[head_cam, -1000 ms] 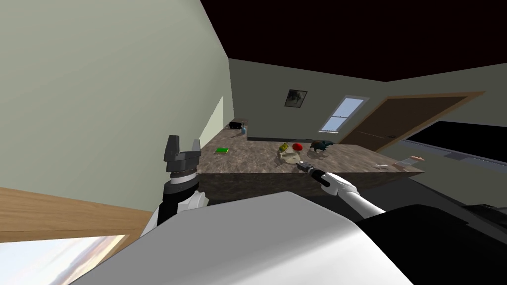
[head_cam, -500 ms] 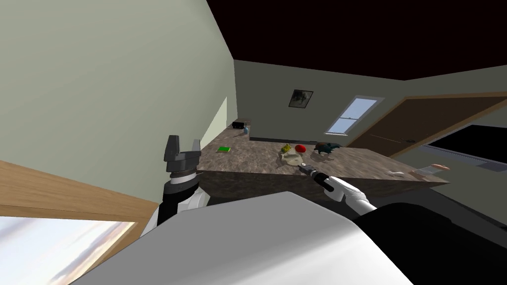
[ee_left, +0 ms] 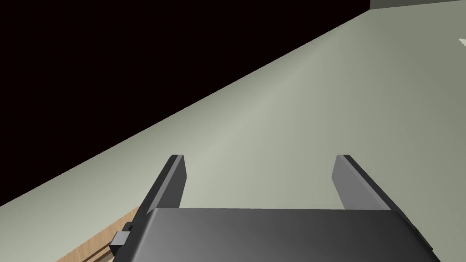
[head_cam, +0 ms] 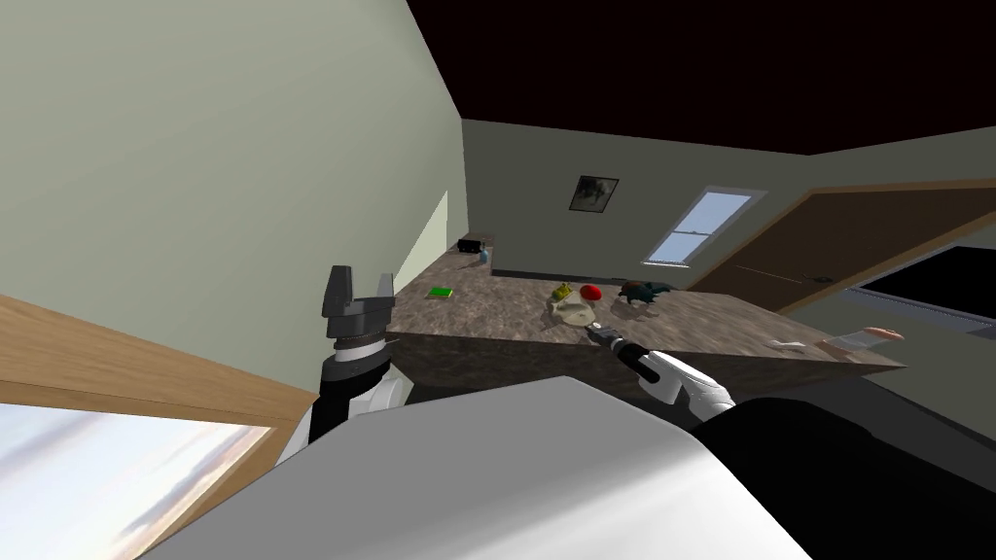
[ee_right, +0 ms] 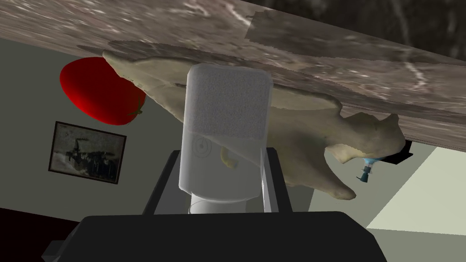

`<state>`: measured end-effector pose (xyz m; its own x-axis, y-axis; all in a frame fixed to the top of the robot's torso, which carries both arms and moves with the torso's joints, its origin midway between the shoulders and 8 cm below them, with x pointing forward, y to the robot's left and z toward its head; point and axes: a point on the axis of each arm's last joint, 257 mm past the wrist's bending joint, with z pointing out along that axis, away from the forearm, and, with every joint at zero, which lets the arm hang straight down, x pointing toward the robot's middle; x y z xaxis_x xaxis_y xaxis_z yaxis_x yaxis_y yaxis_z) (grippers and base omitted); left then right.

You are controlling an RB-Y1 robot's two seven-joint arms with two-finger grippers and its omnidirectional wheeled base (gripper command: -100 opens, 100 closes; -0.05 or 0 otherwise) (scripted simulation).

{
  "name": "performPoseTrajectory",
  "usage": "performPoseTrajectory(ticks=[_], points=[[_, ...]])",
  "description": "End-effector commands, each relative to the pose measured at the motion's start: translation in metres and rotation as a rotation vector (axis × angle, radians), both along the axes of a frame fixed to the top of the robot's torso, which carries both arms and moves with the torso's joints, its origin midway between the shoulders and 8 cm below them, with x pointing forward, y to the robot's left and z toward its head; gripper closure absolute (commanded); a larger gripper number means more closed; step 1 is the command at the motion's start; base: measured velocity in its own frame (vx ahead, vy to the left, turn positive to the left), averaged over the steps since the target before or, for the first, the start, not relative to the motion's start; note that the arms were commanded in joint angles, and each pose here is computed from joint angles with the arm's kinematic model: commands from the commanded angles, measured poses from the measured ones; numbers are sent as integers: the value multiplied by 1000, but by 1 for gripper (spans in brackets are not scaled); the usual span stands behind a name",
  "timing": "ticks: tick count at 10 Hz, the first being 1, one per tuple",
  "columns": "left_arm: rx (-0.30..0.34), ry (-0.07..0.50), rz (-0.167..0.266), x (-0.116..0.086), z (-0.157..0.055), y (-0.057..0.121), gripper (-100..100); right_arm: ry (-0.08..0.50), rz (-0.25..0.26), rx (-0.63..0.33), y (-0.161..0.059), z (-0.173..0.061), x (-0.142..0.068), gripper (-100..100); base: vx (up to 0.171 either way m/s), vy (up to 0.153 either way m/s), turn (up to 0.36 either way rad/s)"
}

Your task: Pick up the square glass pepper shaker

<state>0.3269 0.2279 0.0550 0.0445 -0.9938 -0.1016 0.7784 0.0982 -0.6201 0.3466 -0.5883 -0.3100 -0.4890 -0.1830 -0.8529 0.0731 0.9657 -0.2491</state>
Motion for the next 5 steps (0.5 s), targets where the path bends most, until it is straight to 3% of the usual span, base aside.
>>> performPoseTrajectory(ticks=[1,2,3,4,5], points=[[0,0,0,0,0,0,0,6,-42,3,-5,3,-12,100,-15,-30,180],[0,0,0,0,0,0,0,19,-37,7,1,0,-19,100,-27,-38,111],[0,0,0,0,0,0,0,5,-13,16,14,5,-14,100,-7,-25,-23],[0,0,0,0,0,0,0,9,-24,11,7,3,-15,100,-2,-7,-4],[0,0,0,0,0,0,0,9,-22,12,8,3,-15,0,0,0,0]])
